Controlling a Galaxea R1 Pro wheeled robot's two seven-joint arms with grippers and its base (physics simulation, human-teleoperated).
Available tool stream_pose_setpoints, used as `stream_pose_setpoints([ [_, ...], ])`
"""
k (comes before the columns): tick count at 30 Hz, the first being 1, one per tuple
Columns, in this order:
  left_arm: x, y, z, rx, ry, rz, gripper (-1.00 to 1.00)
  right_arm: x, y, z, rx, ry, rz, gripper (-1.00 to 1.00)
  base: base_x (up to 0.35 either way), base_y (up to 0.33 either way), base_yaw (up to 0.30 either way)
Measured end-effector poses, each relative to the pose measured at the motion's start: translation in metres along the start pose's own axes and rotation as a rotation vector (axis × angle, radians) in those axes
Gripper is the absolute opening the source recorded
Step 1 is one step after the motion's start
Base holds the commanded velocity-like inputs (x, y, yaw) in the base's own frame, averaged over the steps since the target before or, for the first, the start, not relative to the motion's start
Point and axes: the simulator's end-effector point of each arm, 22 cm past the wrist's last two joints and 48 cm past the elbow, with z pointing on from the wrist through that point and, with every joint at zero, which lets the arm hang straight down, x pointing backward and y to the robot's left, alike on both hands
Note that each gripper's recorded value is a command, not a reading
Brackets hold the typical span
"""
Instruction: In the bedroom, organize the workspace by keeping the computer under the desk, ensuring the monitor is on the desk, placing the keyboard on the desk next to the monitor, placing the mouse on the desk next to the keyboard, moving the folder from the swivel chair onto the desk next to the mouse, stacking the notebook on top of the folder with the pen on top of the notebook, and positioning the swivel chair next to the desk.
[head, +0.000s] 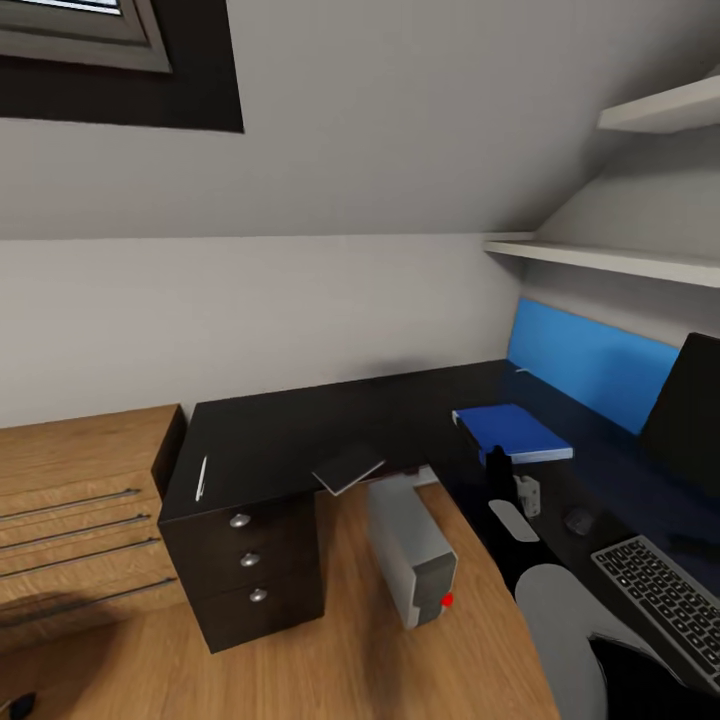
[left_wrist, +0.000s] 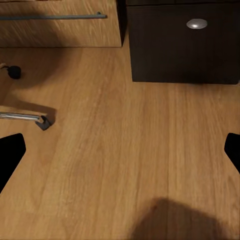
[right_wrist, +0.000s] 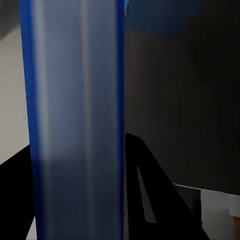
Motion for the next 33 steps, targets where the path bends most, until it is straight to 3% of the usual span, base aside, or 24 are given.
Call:
stream_pose_setpoints([
  [11, 0.000, 0.001, 0.000, 0.000, -0.001, 0.001, 1.00, 0.000, -0.007, -0.001, 0.011, 0.001, 0.000, -1.00, 0.305, 0.000, 0.000],
  [16, -0.001, 0.000, 0.000, -0.003, -0.003, -0.002, 1.00, -0.001, -0.012, -0.001, 0.023, -0.001, -0.007, -1.00, 0.075, 0.000, 0.000],
  [17, 0.000, -0.002, 0.000, -0.005, -0.004, -0.006, 1.00, 0.000, -0.023, -0.002, 0.043, 0.003, -0.011, -1.00, 0.011, 0.000, 0.000],
  [24, 0.010, -0.007, 0.005, -0.007, 0.002, -0.015, 1.00, 0.004, -0.042, -0.001, 0.063, 0.005, -0.015, -1.00, 0.003, 0.000, 0.000],
  [27, 0.013, -0.008, 0.008, -0.007, 0.003, -0.016, 1.00, 0.003, -0.057, -0.001, 0.090, -0.002, 0.006, -1.00, 0.000, 0.000, 0.000],
  [31, 0.018, -0.008, 0.012, -0.007, 0.003, -0.016, 1.00, -0.007, -0.078, -0.001, 0.138, -0.039, 0.091, -1.00, 0.000, 0.000, 0.000],
  [33, 0.021, -0.009, 0.014, -0.007, 0.003, -0.016, 1.00, -0.008, -0.084, -0.001, 0.146, -0.047, 0.109, -1.00, 0.000, 0.000, 0.000],
])
